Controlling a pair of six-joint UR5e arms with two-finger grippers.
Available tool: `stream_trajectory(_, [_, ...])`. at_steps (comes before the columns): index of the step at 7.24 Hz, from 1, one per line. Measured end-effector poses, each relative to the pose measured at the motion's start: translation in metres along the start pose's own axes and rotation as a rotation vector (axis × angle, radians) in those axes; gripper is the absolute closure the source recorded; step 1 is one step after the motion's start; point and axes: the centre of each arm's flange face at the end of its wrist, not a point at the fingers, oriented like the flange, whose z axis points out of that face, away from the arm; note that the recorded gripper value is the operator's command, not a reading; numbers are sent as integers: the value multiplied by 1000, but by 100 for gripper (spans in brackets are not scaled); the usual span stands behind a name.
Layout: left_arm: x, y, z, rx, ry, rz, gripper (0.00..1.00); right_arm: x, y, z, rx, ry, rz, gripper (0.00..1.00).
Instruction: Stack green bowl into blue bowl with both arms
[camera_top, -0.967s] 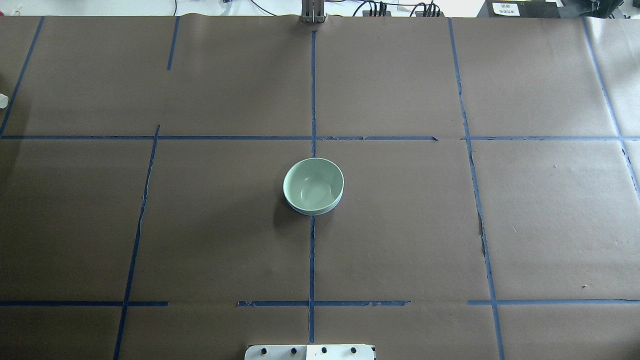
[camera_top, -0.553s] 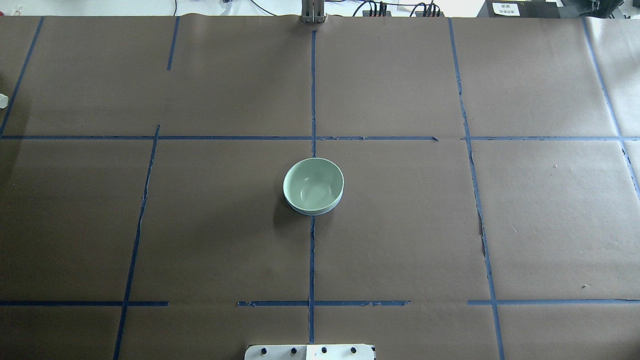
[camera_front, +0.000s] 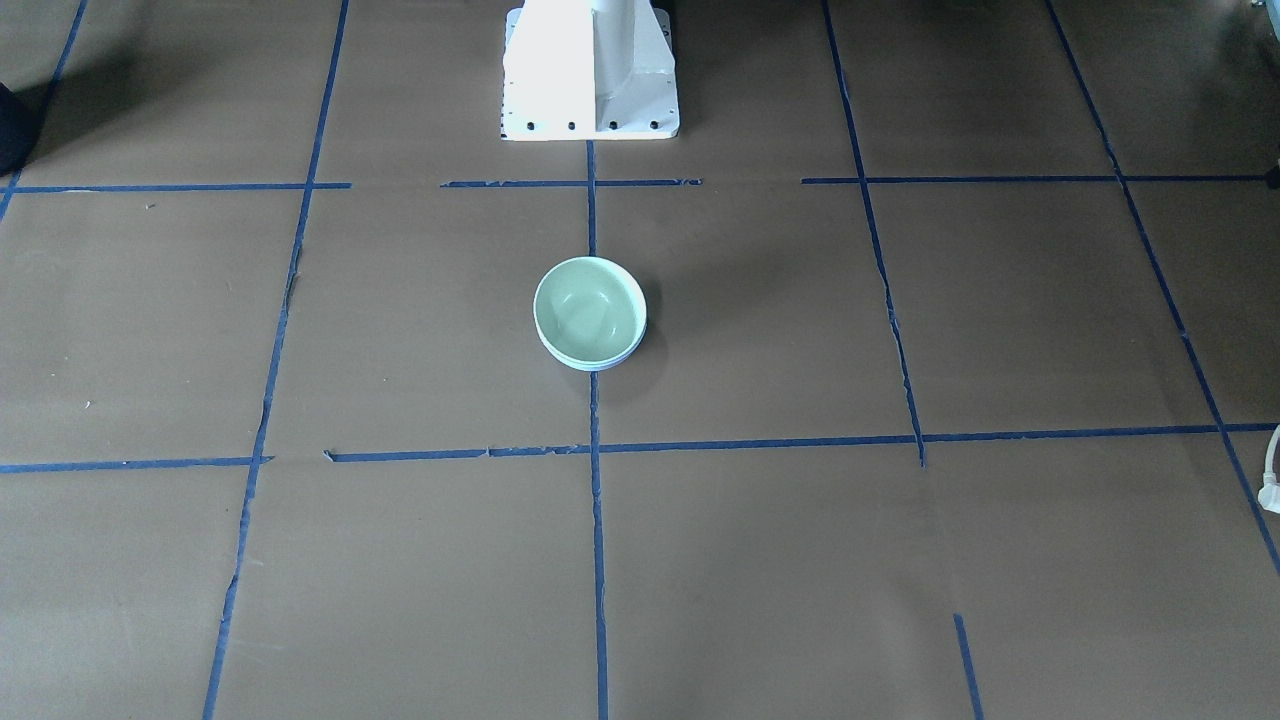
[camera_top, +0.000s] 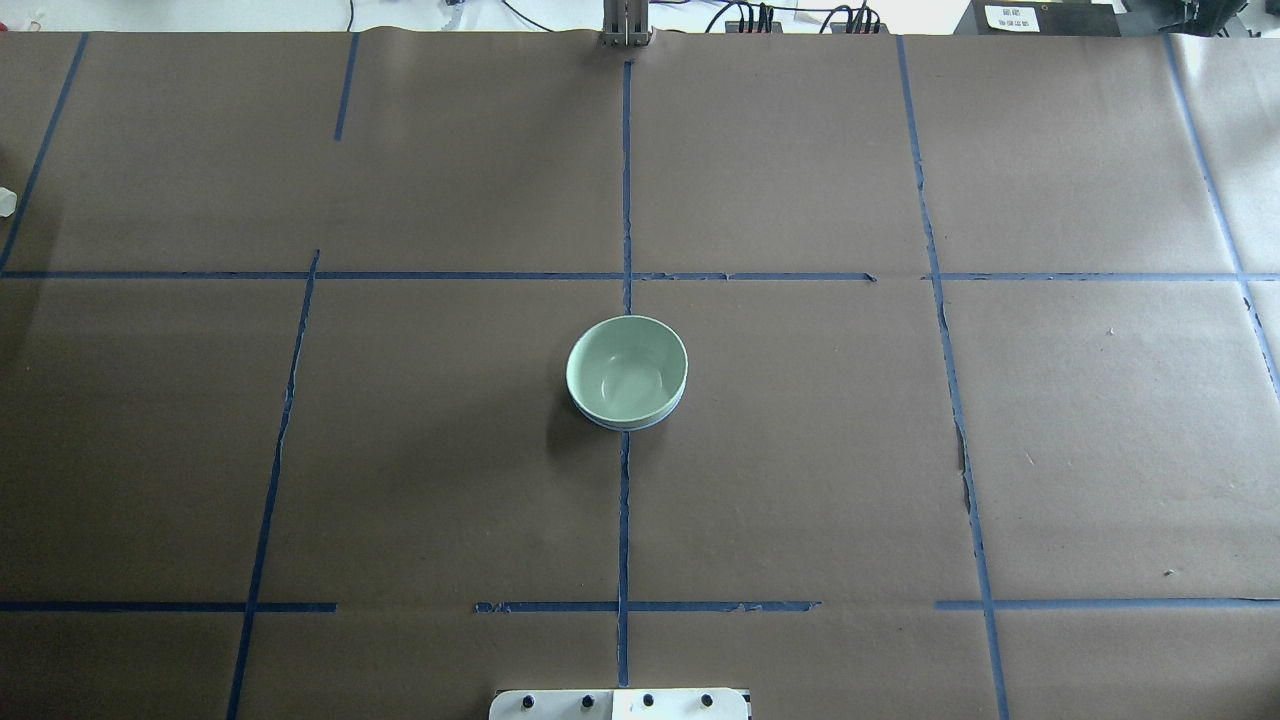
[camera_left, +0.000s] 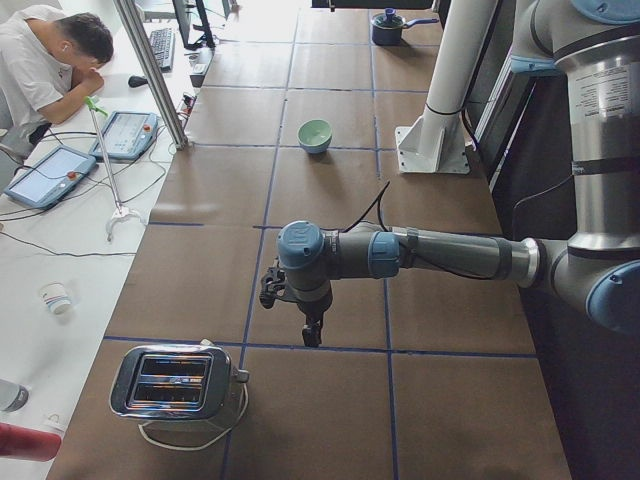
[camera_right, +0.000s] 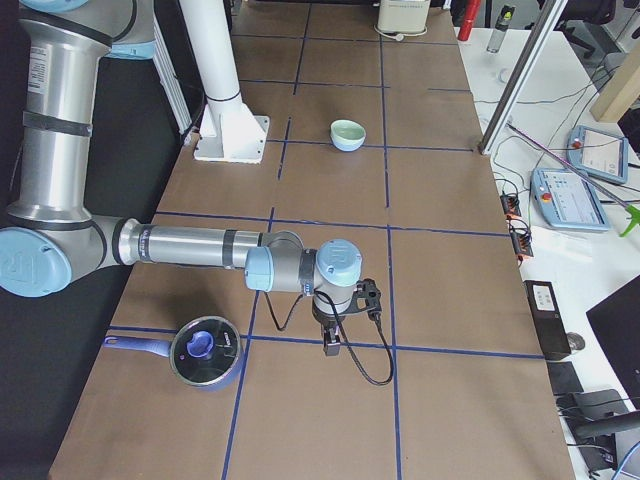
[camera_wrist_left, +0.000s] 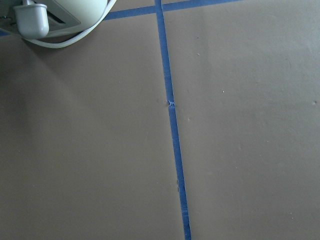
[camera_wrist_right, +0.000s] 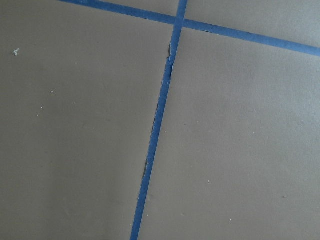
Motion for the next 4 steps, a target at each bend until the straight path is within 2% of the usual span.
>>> stream_trajectory(4, [1, -1, -1, 2, 0, 4, 0, 0, -1, 0, -1, 0, 1, 0])
